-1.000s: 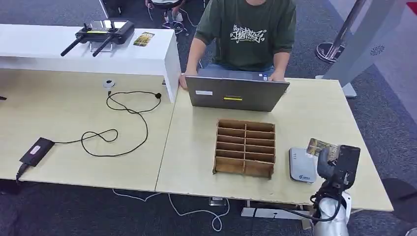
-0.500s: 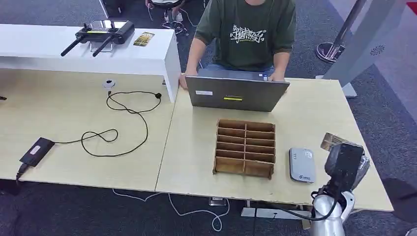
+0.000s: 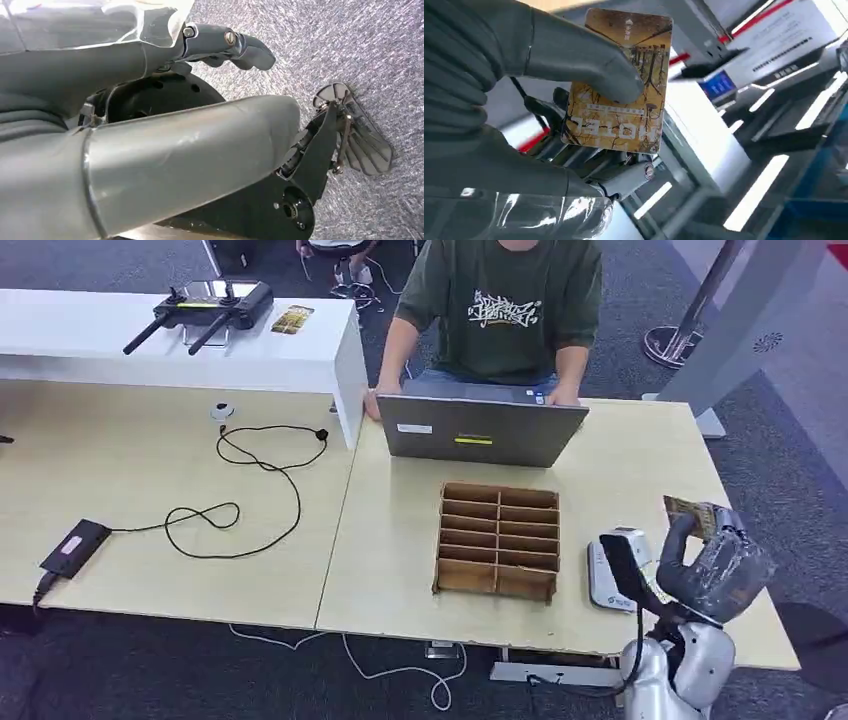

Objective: Pass the card to the sensor for recognition and then transmit it.

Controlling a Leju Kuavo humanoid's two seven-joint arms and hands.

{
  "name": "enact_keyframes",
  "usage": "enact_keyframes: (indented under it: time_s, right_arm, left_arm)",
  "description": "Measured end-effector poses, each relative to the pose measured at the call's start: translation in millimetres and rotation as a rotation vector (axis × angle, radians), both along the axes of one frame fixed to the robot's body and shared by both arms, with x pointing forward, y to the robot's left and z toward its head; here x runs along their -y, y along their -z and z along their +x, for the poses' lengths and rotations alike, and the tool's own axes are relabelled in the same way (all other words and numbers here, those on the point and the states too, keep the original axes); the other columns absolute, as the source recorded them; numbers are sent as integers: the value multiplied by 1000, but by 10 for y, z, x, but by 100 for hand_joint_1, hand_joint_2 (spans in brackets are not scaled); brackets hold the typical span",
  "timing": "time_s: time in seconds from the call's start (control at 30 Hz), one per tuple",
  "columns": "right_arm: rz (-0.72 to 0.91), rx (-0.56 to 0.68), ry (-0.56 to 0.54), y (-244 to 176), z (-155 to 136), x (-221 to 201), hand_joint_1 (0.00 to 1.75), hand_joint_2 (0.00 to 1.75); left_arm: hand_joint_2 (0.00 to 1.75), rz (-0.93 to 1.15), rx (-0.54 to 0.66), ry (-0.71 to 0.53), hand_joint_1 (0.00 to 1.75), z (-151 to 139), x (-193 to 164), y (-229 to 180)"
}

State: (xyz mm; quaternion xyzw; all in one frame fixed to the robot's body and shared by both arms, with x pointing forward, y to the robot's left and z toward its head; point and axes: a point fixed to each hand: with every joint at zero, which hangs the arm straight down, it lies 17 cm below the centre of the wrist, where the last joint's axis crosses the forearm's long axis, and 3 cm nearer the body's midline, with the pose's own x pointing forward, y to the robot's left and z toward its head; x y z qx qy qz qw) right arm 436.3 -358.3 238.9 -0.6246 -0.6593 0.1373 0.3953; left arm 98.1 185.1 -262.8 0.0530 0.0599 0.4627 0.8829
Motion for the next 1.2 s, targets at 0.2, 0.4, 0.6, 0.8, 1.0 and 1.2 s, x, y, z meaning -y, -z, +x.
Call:
enact_keyframes:
  time_s: [0.2, 0.4, 0.6, 0.8, 1.0, 1.2]
  right_arm:
    - [-113, 2, 119, -246, -151, 0, 175, 175]
    - [-128, 50, 125, -433, -262, -21, 175, 175]
    - [-167, 80, 113, -555, -327, -47, 175, 175]
    - [-182, 100, 104, -634, -351, -79, 175, 175]
    - [-185, 108, 92, -663, -341, -130, 175, 175]
    - [-195, 114, 76, -689, -309, -177, 175, 175]
  left_arm:
    - [0, 3, 6, 28, 0, 17, 18, -6]
    - [0, 7, 11, 47, 0, 31, 16, -9]
    - [0, 8, 14, 61, 0, 39, 20, -11]
    - [0, 8, 16, 75, 0, 48, 32, -15]
    - [0, 8, 17, 83, 0, 53, 39, -17]
    - [0, 9, 18, 87, 0, 57, 38, -18]
